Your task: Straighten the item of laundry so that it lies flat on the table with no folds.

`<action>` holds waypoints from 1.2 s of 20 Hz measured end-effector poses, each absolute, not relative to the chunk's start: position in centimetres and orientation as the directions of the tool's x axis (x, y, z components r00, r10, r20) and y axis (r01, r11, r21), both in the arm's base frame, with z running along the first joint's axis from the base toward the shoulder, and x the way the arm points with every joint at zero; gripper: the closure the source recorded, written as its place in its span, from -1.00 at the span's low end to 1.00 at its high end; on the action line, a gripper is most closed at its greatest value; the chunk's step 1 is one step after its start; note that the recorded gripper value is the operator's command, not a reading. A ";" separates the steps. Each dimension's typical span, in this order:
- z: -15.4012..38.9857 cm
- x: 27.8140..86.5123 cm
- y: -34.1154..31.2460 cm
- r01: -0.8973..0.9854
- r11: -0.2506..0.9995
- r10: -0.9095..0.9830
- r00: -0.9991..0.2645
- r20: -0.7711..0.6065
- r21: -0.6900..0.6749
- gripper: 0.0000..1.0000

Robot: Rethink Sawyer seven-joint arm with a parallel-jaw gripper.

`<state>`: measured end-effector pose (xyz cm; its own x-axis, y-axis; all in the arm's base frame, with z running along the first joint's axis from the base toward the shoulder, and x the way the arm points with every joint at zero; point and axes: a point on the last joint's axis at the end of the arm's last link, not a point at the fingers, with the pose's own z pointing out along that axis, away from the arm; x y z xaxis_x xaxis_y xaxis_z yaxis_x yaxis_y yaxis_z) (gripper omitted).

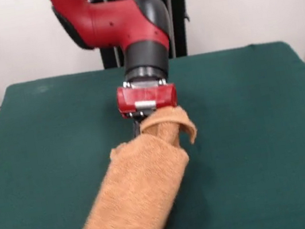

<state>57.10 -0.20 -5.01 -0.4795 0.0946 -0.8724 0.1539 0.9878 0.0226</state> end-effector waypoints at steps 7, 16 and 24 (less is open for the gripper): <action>-9.4 56.0 1.3 0.136 0.991 0.074 -0.471 -0.879 0.011 1.00; -10.2 56.4 1.9 0.125 0.991 0.013 -0.437 -0.899 -0.046 1.00; -10.7 58.1 2.0 0.070 0.996 -0.025 -0.390 -0.920 -0.056 1.00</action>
